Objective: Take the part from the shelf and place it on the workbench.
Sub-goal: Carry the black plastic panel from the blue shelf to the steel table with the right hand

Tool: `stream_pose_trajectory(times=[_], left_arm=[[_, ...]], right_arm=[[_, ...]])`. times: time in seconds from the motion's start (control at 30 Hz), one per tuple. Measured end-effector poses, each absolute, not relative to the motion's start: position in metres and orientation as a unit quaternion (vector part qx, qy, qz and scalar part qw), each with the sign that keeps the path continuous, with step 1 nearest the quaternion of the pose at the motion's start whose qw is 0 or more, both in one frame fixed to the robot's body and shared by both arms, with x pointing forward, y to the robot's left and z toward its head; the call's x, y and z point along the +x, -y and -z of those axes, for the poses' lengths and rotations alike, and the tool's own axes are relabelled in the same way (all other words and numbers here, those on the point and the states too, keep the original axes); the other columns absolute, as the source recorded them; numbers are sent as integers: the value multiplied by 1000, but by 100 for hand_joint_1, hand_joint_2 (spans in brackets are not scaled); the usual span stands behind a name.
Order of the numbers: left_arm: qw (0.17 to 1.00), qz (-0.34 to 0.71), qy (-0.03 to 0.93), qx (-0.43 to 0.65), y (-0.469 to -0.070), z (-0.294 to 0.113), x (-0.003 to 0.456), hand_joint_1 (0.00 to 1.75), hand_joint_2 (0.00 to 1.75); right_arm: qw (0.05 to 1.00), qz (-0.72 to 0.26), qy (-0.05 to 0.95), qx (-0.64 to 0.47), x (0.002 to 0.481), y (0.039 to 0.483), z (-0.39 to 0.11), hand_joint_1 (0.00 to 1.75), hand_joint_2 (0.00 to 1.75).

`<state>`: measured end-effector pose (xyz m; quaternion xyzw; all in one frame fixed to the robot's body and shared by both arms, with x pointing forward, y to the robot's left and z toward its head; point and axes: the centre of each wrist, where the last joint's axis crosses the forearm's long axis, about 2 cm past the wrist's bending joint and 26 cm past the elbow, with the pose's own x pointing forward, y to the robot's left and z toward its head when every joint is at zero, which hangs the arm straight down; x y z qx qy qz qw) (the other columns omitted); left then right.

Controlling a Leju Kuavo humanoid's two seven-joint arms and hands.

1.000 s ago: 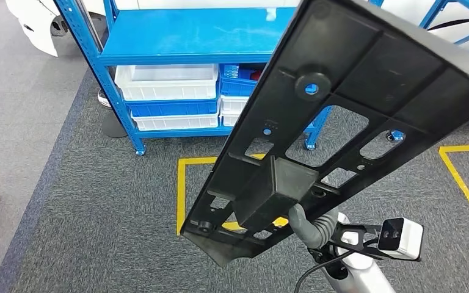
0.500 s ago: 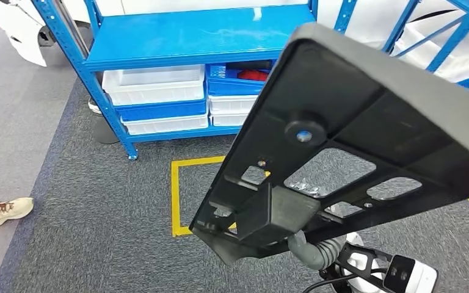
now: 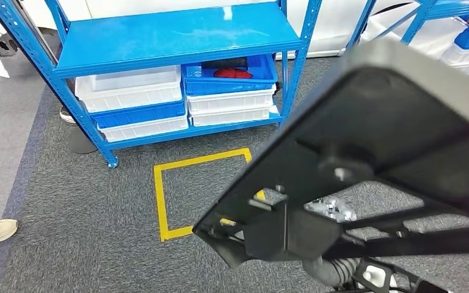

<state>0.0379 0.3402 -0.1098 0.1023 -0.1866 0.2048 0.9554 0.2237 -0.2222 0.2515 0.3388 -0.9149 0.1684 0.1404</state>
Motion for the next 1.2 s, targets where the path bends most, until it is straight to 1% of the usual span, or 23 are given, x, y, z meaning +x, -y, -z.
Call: stream_pose_trajectory(times=[0.23,0.47,0.63,0.93,1.2], left_arm=[[957,-191,191,101,-335,110,39,0,175],[958,-183,199,92,-329,110,44,0,175],[961,-161,208,89,-327,110,48,0,175],[962,-152,213,82,-317,110,48,0,175],[960,-148,225,83,-311,111,44,0,175]], right_arm=[[118,-171,924,322,217,217,-263,175,175],[95,-165,928,320,225,208,-275,175,175],[89,-131,933,322,240,207,-286,175,175],[103,-152,921,345,261,198,-289,175,175],[132,-161,917,340,265,198,-276,175,175]])
